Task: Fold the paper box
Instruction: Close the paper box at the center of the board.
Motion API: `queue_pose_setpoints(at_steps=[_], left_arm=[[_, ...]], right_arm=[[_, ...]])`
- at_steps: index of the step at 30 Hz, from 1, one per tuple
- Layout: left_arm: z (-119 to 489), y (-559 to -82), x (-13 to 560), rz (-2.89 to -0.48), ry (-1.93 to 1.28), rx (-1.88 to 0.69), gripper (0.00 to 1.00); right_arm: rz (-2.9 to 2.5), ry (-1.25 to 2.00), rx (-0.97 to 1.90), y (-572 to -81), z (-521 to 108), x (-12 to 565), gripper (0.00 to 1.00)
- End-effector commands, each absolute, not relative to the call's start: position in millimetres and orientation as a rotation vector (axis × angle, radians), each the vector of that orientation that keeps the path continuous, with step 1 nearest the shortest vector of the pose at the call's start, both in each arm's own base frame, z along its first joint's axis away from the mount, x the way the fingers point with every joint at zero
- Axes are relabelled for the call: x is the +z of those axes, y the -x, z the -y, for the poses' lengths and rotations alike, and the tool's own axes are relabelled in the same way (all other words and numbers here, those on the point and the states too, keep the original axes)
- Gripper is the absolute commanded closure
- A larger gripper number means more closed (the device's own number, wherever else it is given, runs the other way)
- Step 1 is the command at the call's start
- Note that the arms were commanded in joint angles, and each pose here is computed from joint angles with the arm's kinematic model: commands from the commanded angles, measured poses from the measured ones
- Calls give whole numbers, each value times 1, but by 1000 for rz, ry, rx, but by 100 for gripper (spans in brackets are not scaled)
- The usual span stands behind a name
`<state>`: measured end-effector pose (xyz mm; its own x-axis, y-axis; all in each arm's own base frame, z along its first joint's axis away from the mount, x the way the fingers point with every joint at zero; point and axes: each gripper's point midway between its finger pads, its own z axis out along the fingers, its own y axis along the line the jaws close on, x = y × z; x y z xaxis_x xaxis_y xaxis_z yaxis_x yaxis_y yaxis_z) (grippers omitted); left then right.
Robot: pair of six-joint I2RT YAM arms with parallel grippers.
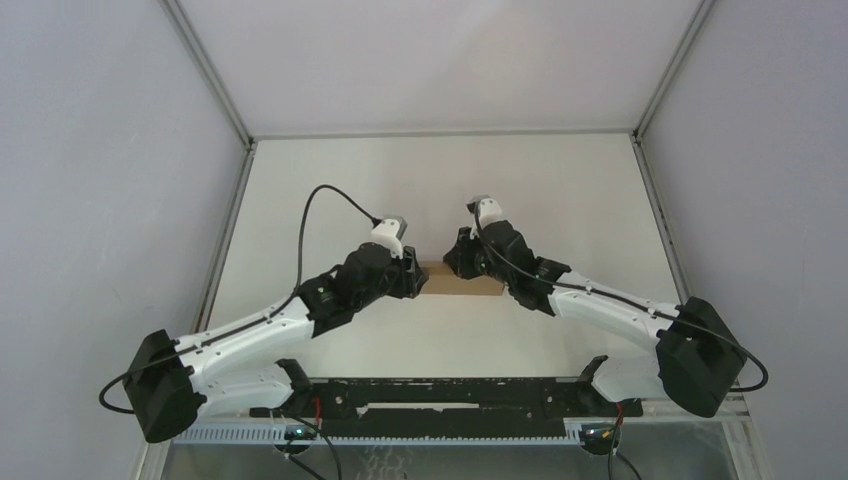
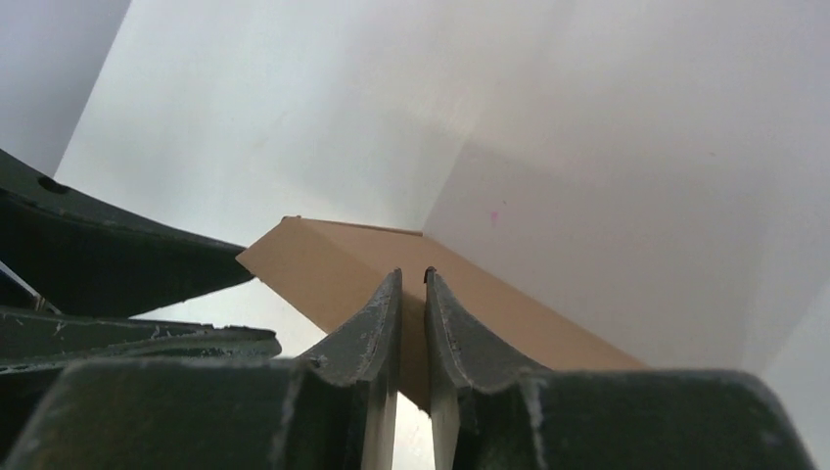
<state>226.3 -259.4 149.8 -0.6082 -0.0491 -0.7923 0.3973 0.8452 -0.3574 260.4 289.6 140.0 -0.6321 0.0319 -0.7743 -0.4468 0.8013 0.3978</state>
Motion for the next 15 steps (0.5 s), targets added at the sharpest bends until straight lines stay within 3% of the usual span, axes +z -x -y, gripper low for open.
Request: queue_pose_setpoints(at_steps=[1,15], left_arm=[[261,-221,150,-2143,-253,-682,50],[267,-237,155,-2146,-236,-670,52]], right_arm=[[-2299,299,653,-241,-272,91,76],[-2194,146,754,-289,-243,132,59]])
